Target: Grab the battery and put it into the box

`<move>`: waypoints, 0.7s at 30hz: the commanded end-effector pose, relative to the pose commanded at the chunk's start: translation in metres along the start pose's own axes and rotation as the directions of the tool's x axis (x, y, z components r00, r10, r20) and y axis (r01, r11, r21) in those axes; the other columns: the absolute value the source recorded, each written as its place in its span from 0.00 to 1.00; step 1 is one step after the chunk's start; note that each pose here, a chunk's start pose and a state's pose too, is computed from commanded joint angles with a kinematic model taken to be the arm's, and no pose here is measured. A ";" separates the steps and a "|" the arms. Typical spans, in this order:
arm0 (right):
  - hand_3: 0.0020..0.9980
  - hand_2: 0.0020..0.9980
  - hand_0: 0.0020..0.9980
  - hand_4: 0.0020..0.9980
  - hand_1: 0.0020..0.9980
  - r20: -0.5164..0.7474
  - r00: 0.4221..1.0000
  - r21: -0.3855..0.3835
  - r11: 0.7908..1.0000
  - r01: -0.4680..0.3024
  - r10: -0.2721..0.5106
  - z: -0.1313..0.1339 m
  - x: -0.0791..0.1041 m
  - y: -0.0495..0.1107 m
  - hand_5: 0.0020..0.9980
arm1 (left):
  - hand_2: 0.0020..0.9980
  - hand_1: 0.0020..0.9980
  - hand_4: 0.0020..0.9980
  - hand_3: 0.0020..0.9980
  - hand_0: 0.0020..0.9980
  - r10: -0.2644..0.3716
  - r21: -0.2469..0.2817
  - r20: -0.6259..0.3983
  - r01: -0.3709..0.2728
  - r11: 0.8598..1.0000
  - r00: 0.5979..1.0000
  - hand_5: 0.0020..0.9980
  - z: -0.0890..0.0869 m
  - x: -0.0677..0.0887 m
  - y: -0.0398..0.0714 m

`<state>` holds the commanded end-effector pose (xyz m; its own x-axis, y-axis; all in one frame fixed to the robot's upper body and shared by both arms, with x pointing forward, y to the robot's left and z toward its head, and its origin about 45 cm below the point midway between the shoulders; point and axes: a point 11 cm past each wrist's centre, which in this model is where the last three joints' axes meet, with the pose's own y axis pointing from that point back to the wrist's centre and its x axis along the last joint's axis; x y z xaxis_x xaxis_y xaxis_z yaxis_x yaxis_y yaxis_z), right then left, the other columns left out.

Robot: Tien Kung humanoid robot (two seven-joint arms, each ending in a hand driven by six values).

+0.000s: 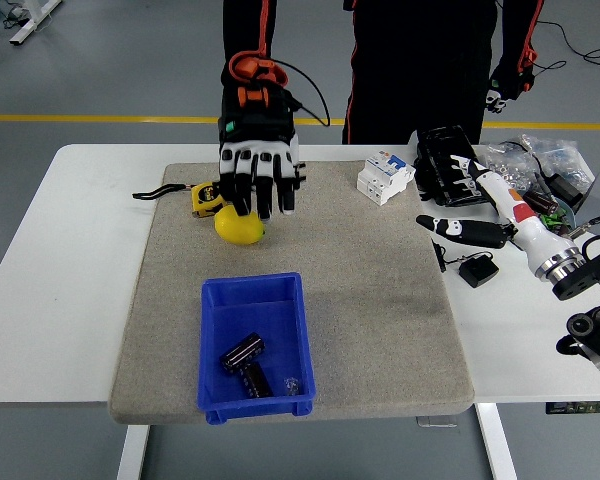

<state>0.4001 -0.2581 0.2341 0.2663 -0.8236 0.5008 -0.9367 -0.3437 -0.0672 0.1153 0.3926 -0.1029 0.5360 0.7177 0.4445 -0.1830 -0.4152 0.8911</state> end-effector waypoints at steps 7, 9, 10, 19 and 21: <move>0.96 0.93 0.88 1.00 0.86 0.404 0.914 0.010 0.999 -0.049 0.041 -0.008 -0.016 0.006 0.82 | 0.67 0.65 0.63 0.58 0.65 0.001 -0.007 -0.009 -0.001 1.000 1.000 0.58 0.003 -0.003 0.001; 0.96 0.93 0.88 1.00 0.86 0.488 0.870 -0.012 0.997 -0.075 0.071 -0.006 -0.018 0.007 0.82 | 0.67 0.65 0.63 0.58 0.65 0.002 -0.008 -0.011 -0.002 1.000 1.000 0.58 0.004 -0.003 0.001; 0.96 0.93 0.88 1.00 0.86 0.525 0.847 -0.026 0.996 -0.087 0.087 -0.005 -0.019 0.008 0.82 | 0.67 0.65 0.63 0.58 0.65 0.002 -0.008 -0.012 -0.002 1.000 1.000 0.58 0.004 -0.003 0.001; 0.97 0.93 0.93 1.00 0.89 0.711 0.677 -0.127 0.981 -0.145 0.192 0.013 -0.024 0.018 0.89 | 0.67 0.65 0.63 0.58 0.65 0.001 -0.011 -0.019 -0.001 1.000 1.000 0.58 0.005 -0.005 0.001; 0.97 0.93 0.93 1.00 0.89 0.712 0.675 -0.127 0.981 -0.148 0.194 0.014 -0.025 0.020 0.89 | 0.67 0.65 0.63 0.58 0.65 0.001 -0.012 -0.019 -0.002 1.000 1.000 0.58 0.005 -0.005 0.001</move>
<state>0.3782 -0.2508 0.2083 0.1602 -0.9436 -0.2899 -0.9869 -0.1580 -0.0309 0.1167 0.3853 -0.1045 0.5202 0.7274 0.4474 -0.1936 -0.4098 0.8914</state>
